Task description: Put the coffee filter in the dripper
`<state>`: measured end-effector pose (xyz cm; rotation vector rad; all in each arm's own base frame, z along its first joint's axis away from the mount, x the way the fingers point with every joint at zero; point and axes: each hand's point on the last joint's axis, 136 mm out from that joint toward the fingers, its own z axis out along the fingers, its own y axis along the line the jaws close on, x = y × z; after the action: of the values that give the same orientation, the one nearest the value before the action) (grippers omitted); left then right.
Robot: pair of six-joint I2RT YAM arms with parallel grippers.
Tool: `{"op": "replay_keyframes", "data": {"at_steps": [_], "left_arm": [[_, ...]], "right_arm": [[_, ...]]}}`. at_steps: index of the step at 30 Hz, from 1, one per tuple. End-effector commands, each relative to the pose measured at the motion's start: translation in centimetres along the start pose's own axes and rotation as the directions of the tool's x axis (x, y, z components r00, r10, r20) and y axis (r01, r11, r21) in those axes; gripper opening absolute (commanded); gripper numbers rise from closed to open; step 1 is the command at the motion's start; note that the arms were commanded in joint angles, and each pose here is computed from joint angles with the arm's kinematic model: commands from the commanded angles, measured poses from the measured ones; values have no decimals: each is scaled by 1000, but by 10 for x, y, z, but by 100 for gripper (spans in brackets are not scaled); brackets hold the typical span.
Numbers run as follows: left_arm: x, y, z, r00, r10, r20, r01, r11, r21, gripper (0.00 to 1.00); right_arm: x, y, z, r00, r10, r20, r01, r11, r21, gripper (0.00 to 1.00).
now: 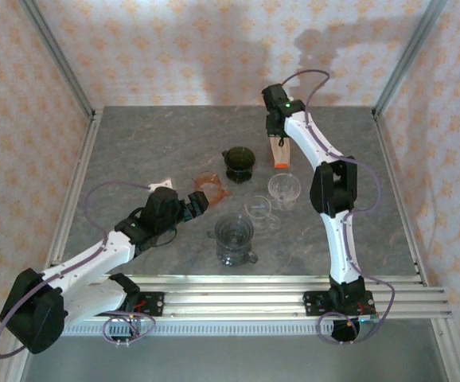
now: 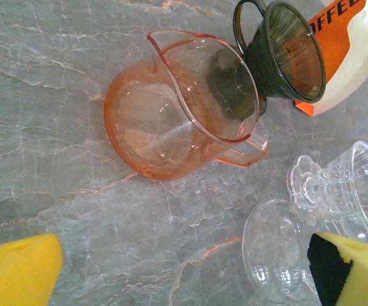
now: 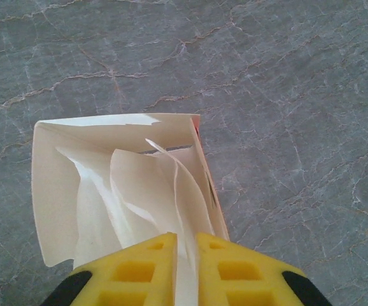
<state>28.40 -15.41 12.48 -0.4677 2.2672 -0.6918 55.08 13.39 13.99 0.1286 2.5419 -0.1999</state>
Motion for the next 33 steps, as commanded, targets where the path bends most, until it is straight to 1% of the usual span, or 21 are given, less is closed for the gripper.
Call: {"op": "replay_keyframes", "data": {"at_steps": [1, 4, 7, 11, 17, 33], "left_arm": [[-8, -16, -2, 1000, 9, 18, -9, 999, 42, 99], [-8, -16, -2, 1000, 8, 19, -9, 999, 43, 99], [-7, -15, -1, 1000, 9, 16, -10, 999, 41, 99], [-7, -14, -1, 1000, 5, 16, -6, 999, 40, 99], [-7, -17, 0, 1000, 4, 12, -4, 999, 46, 100], [-9, -22, 0, 1000, 9, 6, -9, 999, 54, 99]], "right_arm": [[-4, -10, 1, 1000, -2, 2, 2, 999, 38, 13], [-6, -9, -1, 1000, -3, 6, 2, 999, 32, 7], [-6, -8, -2, 1000, -5, 6, 5, 1000, 24, 0], [-10, -9, -8, 1000, 5, 23, -5, 1000, 18, 0], [-21, -14, -32, 997, 32, 76, -32, 999, -7, 0], [-22, -23, -66, 987, 85, 135, -78, 995, -57, 0]]}}
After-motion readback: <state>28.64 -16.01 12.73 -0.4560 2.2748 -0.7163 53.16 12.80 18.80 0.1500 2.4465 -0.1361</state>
